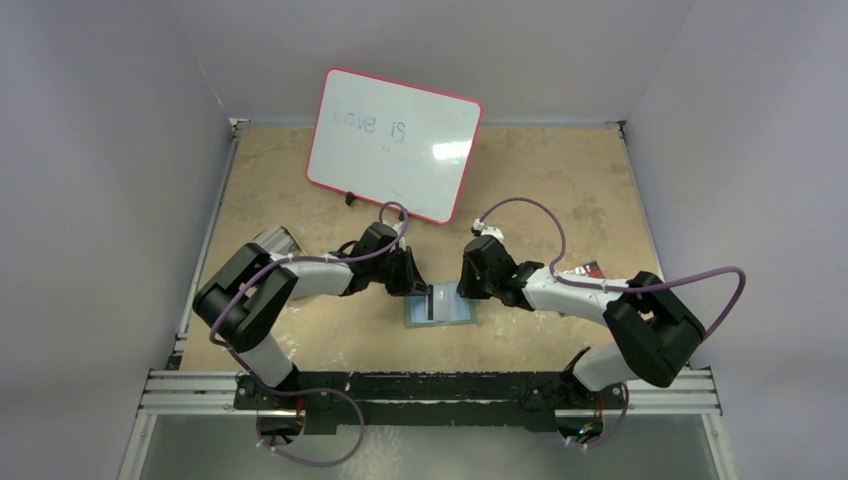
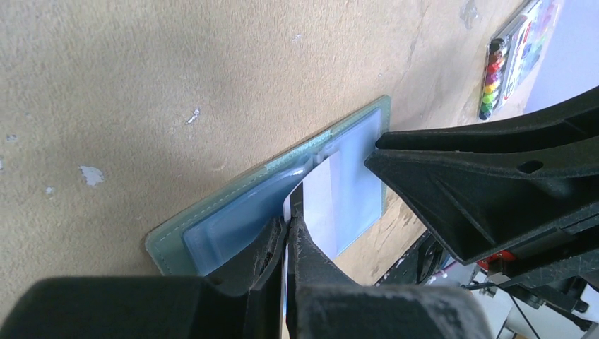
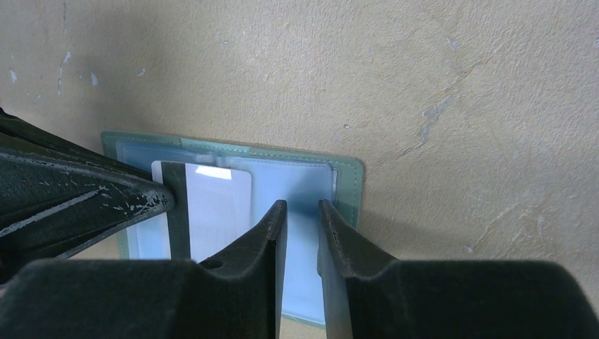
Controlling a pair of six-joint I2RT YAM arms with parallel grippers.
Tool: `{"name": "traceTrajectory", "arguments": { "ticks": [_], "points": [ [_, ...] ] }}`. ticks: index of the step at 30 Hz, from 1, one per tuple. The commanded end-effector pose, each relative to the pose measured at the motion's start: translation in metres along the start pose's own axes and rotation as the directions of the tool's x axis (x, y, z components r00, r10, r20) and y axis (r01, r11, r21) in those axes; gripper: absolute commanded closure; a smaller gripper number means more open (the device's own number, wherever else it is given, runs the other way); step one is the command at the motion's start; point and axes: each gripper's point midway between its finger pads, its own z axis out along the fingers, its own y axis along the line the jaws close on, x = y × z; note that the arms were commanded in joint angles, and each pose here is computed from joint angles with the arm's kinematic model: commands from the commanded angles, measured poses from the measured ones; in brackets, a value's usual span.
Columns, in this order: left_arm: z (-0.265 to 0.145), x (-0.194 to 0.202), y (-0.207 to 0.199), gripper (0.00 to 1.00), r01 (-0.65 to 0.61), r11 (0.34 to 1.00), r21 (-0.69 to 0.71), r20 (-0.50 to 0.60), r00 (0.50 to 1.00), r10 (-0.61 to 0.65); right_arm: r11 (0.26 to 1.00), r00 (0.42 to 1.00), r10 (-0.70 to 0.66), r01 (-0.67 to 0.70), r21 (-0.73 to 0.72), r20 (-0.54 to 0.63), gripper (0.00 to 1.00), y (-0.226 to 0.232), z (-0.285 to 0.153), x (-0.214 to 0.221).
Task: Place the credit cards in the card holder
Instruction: Insert the credit card into the card holder.
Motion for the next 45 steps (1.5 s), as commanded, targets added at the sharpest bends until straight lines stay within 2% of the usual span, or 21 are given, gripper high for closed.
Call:
{"name": "traceTrajectory", "arguments": {
  "ticks": [1, 9, 20, 21, 28, 30, 35, 45],
  "points": [
    [-0.002, -0.018, 0.002, 1.00, -0.006, 0.999, -0.042, 0.092, 0.996, 0.010, 0.999, 0.999, 0.004, -0.003, 0.041, -0.039, 0.75, -0.014, 0.001, 0.016],
    [0.002, -0.019, -0.011, 1.00, 0.036, 0.999, 0.040, 0.126, 0.991, -0.040, 0.999, 0.999, 0.009, -0.007, 0.039, -0.038, 0.75, -0.014, 0.001, 0.016],
    [0.011, -0.018, -0.023, 1.00, 0.023, 0.998, 0.060, 0.139, 0.990, -0.031, 0.999, 0.999, 0.039, -0.039, -0.019, -0.008, 0.73, 0.002, -0.009, 0.004],
    [0.011, -0.020, -0.025, 0.99, 0.019, 0.998, 0.063, 0.143, 0.989, -0.028, 0.999, 0.999, 0.035, -0.035, -0.018, -0.002, 0.72, 0.003, -0.012, 0.000],
    [-0.002, -0.029, -0.028, 0.72, -0.023, 1.000, 0.008, 0.169, 0.985, 0.021, 0.999, 0.999, 0.037, -0.037, -0.002, 0.038, 0.60, 0.002, -0.036, -0.015],
    [-0.006, -0.031, -0.029, 0.68, -0.031, 1.000, -0.004, 0.179, 0.983, 0.031, 0.999, 0.998, 0.046, -0.046, 0.003, 0.038, 0.56, -0.001, -0.040, -0.013],
    [-0.012, -0.029, -0.031, 0.65, -0.031, 1.000, -0.001, 0.180, 0.983, 0.031, 0.998, 0.998, 0.056, -0.056, 0.006, 0.020, 0.52, -0.006, -0.043, -0.005],
    [0.000, -0.006, -0.037, 0.63, -0.018, 0.998, 0.061, 0.129, 0.992, 0.010, 0.999, 0.998, 0.052, -0.051, 0.015, -0.020, 0.54, -0.014, -0.031, 0.012]
  ]
}}
